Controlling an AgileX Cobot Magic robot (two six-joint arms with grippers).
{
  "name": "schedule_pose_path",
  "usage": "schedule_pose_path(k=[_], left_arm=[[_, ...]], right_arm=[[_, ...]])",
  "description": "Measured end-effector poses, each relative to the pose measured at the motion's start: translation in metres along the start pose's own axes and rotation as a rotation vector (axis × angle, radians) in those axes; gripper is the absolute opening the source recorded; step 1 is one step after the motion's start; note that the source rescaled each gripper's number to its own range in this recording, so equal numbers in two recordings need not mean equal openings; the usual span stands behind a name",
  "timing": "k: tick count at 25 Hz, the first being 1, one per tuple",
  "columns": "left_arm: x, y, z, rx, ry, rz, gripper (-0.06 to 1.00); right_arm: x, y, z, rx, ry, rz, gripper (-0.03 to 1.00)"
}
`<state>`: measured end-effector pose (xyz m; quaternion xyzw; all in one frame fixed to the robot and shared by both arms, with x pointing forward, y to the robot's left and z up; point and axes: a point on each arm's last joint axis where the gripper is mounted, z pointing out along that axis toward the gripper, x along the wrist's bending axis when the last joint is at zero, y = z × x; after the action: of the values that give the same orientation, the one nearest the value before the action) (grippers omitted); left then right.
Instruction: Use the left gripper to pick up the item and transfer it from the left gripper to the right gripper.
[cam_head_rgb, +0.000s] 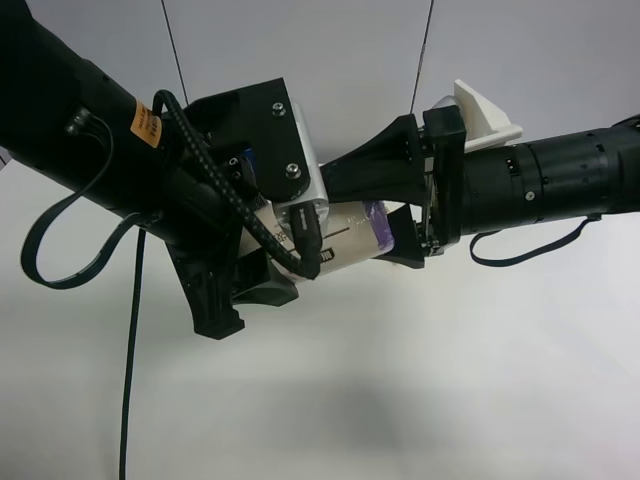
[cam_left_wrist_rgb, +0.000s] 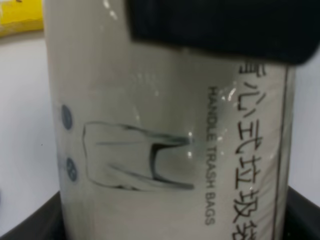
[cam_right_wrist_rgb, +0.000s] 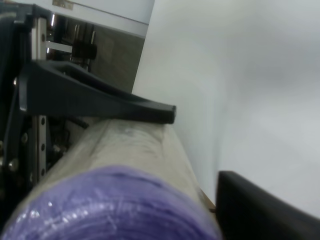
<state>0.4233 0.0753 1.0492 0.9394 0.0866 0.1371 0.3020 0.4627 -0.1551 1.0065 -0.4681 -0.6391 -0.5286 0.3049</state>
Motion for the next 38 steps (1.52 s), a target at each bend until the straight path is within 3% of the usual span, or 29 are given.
schedule_pose_path(k=[3,16,17,18,19,20,22,29,38], left_arm=[[0.0,0.0,0.0,-0.002,-0.003,-0.002,0.0],[0.0,0.0,0.0,-0.003,-0.004,-0.004,0.03],[0.0,0.001,0.0,-0.01,0.001,-0.005,0.21],[0.001,0.002,0.0,-0.023,0.01,-0.007,0.51],[0.002,0.003,-0.001,-0.03,0.015,-0.006,0.72],[0.002,0.004,-0.001,-0.038,0.021,-0.006,0.83],[0.002,0.004,-0.001,-0.042,0.025,-0.006,0.94],[0.002,0.005,-0.004,-0.05,0.029,-0.005,0.98],[-0.006,0.0,-0.045,-0.033,0.027,0.03,0.98]], right_arm=[[-0.001,0.0,0.0,-0.001,-0.008,-0.001,0.0],[-0.001,0.0,0.0,0.001,-0.01,-0.004,0.0],[-0.001,0.0,0.0,0.005,-0.013,-0.006,0.0],[-0.002,-0.001,0.0,0.009,-0.017,-0.007,0.0],[-0.002,-0.001,0.0,0.014,-0.02,-0.009,0.0],[-0.003,-0.001,0.0,0.016,-0.021,-0.009,0.0],[-0.003,-0.001,0.0,0.016,-0.021,-0.009,0.0],[-0.003,-0.001,0.0,0.016,-0.021,-0.009,0.0],[-0.003,-0.002,0.0,0.018,-0.022,-0.01,0.0]])
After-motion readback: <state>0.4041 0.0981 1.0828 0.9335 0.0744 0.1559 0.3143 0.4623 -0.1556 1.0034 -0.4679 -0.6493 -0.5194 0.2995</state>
